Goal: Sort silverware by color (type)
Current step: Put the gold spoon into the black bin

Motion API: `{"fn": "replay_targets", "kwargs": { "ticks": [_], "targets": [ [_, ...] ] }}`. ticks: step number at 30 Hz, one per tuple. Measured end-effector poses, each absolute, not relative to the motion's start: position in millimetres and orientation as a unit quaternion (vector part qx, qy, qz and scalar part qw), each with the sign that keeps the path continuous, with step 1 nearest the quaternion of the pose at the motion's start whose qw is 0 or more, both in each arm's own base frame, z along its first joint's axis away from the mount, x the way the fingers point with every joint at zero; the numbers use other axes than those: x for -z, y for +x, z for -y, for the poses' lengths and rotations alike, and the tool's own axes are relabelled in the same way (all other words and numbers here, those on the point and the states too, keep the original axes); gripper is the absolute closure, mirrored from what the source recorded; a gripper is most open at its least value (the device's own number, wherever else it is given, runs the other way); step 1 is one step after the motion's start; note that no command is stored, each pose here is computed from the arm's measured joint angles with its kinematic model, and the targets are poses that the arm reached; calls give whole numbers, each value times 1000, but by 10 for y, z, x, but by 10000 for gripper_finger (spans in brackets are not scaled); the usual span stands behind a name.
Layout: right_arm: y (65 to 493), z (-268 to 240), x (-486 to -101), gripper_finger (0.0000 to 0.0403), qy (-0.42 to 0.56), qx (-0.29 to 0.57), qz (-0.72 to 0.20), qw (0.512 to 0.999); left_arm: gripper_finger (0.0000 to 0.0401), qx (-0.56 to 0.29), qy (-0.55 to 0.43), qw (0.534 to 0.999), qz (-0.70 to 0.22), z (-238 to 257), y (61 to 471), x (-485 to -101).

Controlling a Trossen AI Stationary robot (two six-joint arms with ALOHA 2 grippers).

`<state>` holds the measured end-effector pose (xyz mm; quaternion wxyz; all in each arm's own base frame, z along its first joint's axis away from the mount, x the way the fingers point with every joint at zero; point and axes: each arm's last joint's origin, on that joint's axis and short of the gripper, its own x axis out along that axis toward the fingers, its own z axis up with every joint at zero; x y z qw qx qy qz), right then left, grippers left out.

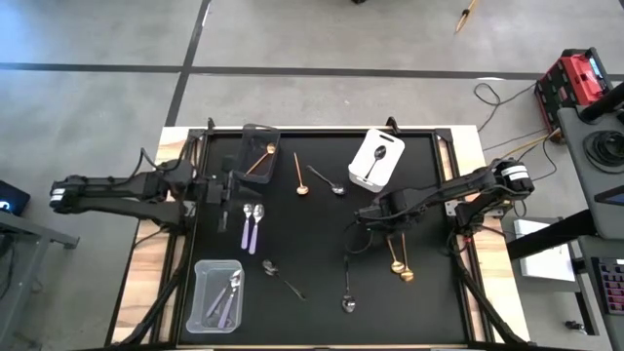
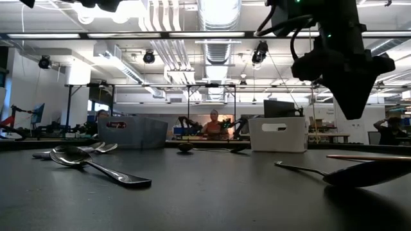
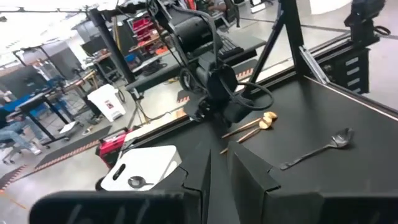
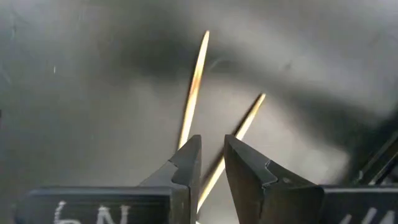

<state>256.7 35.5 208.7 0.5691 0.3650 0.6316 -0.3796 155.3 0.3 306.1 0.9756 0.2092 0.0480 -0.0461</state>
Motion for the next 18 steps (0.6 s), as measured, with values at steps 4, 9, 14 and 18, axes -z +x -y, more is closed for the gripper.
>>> {"fn": "replay_targets", "kwargs": {
  "ticks": [4,9,14,18],
  "targets": [
    [2565,-364,-2088,342,375,374,-637,561,363,46,210,976,-46,-1,1514,-3072],
    [2569,-369,-2088,340,384,372,-637,555,363,48,212,974,-56,-1,1493,-3051],
    [2578,-370,-2087,308,388,372,-633,557,363,50,211,974,-65,-1,1489,-3036],
    [2586,-369,-2087,267,388,372,-629,561,363,49,211,974,-63,-1,1489,-3040]
  ]
}}
